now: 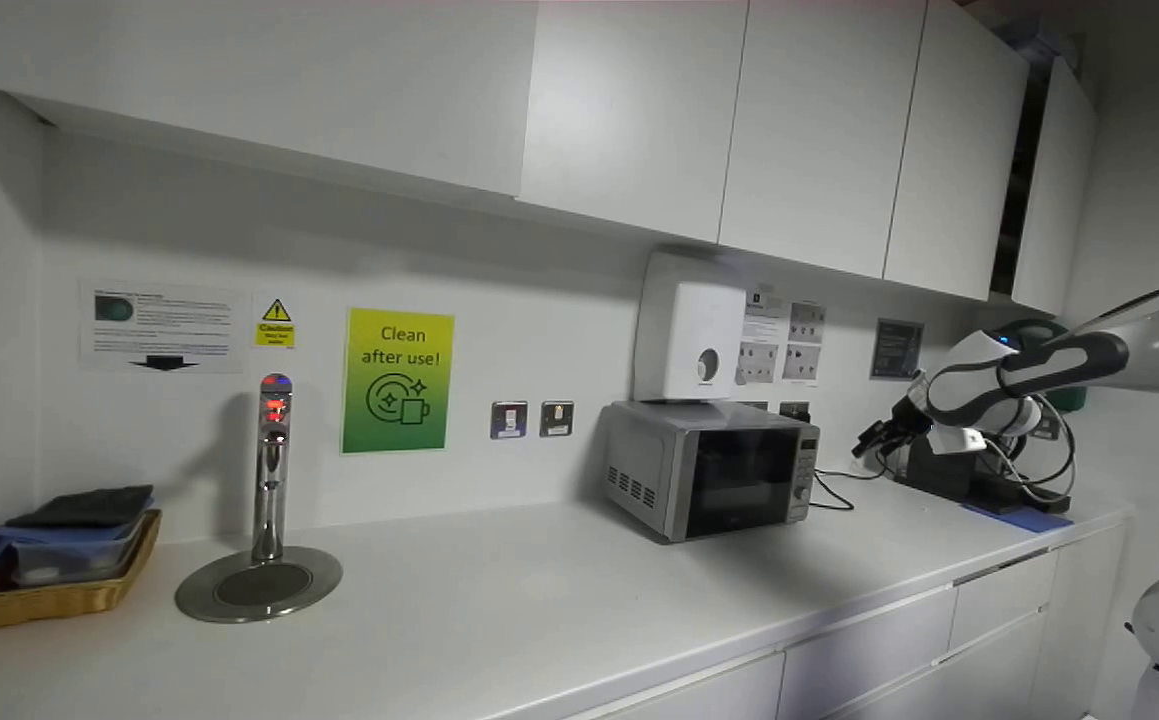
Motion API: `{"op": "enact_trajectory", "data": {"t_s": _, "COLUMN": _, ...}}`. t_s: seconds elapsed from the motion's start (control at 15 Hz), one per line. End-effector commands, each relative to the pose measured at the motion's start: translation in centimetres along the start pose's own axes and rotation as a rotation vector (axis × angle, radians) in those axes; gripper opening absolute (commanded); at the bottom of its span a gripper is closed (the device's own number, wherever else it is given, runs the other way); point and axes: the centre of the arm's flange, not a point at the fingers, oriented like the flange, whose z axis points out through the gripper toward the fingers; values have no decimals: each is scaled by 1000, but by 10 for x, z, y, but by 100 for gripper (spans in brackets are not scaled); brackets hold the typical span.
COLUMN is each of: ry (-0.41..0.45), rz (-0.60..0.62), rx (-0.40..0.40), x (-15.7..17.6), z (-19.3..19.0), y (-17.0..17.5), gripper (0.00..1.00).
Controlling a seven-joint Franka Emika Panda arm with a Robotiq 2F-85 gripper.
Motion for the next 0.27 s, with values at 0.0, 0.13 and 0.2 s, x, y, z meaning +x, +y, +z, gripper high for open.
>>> {"op": "enact_trajectory", "data": {"t_s": 0.0, "ry": 1, "rz": 0, "rx": 0, "x": 0, "z": 0, "y": 0, "gripper": 100}}
{"op": "enact_trajectory", "data": {"t_s": 0.13, "ry": -2, "rz": 0, "rx": 0, "x": 0, "z": 1, "y": 0, "gripper": 100}}
{"op": "enact_trajectory", "data": {"t_s": 0.2, "ry": -4, "rz": -1, "rx": 1, "x": -1, "z": 2, "y": 0, "gripper": 100}}
